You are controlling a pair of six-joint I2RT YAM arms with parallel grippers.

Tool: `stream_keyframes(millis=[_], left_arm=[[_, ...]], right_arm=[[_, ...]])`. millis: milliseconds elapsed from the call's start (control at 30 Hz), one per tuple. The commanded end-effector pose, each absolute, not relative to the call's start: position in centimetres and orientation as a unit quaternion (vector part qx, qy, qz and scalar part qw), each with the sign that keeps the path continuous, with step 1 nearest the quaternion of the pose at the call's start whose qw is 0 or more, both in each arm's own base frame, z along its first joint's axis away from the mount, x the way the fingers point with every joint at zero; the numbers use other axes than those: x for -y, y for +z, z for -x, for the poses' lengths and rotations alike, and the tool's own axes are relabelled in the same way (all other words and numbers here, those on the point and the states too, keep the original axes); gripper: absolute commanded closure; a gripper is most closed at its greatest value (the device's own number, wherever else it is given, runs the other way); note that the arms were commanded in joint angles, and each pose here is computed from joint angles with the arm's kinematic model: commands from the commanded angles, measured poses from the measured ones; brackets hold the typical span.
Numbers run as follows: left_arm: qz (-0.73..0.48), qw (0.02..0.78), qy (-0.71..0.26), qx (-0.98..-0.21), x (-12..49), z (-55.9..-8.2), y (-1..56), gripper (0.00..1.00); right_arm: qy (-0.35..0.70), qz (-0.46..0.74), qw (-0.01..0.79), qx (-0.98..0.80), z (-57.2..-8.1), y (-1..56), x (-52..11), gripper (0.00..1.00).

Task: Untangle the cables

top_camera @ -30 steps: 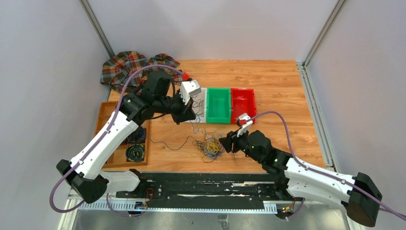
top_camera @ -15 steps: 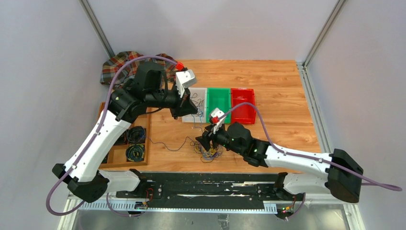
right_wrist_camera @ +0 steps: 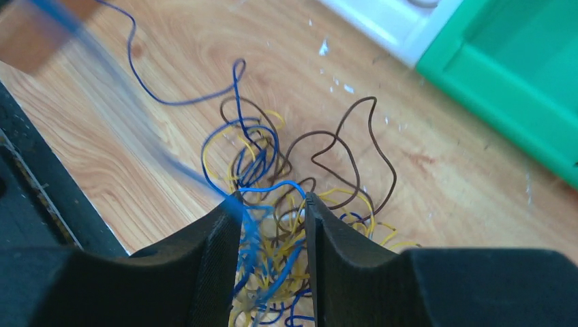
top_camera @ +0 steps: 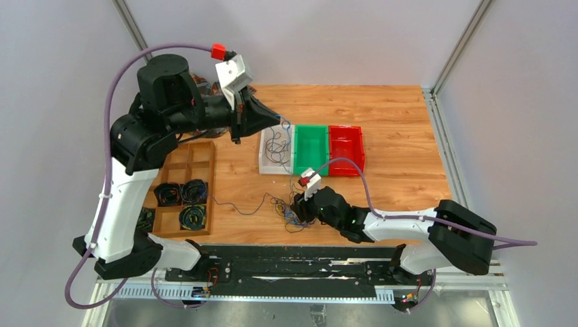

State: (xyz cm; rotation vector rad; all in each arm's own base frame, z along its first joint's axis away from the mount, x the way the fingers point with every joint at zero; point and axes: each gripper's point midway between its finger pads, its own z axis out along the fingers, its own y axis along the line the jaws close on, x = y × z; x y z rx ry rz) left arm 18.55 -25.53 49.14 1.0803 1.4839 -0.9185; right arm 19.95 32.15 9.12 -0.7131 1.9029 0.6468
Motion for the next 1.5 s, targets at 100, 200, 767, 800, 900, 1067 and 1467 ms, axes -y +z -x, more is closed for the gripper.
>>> stream_keyframes(millis=[100, 200, 767, 800, 900, 1067, 1467], left_arm=[[-0.425, 0.584, -0.382, -0.577, 25.4, -19.0, 55.4, 0.99], [-0.406, 0.62, -0.369, -0.561, 25.1, -19.8, 57.3, 0.99], [-0.331, 0.717, -0.344, -0.508, 25.2, -23.6, 60.5, 1.0], [-0.334, 0.712, -0.344, -0.514, 25.5, -24.0, 59.8, 0.99], [-0.336, 0.699, -0.342, -0.531, 26.4, -25.2, 57.7, 0.99], [-0.338, 0.668, -0.348, -0.564, 28.3, -27.5, 52.4, 0.99], [-0.351, 0.634, -0.334, -0.603, 33.0, -33.7, 46.2, 0.99]], right_arm=[[0.265, 0.243, 0.464, -0.81, -19.5, 5.6, -30.2, 0.64], [0.267, 0.234, 0.452, -0.818, -18.9, 4.4, -29.4, 0.65], [0.298, 0.19, 0.454, -0.818, -17.5, 4.5, -27.3, 0.5], [0.302, 0.189, 0.458, -0.815, -17.5, 5.2, -27.3, 0.5], [0.311, 0.182, 0.469, -0.806, -17.6, 6.8, -27.3, 0.43], [0.299, 0.149, 0.501, -0.798, -18.5, 9.4, -25.8, 0.27], [0.221, 0.026, 0.593, -0.774, -21.1, 13.8, -19.3, 0.29]])
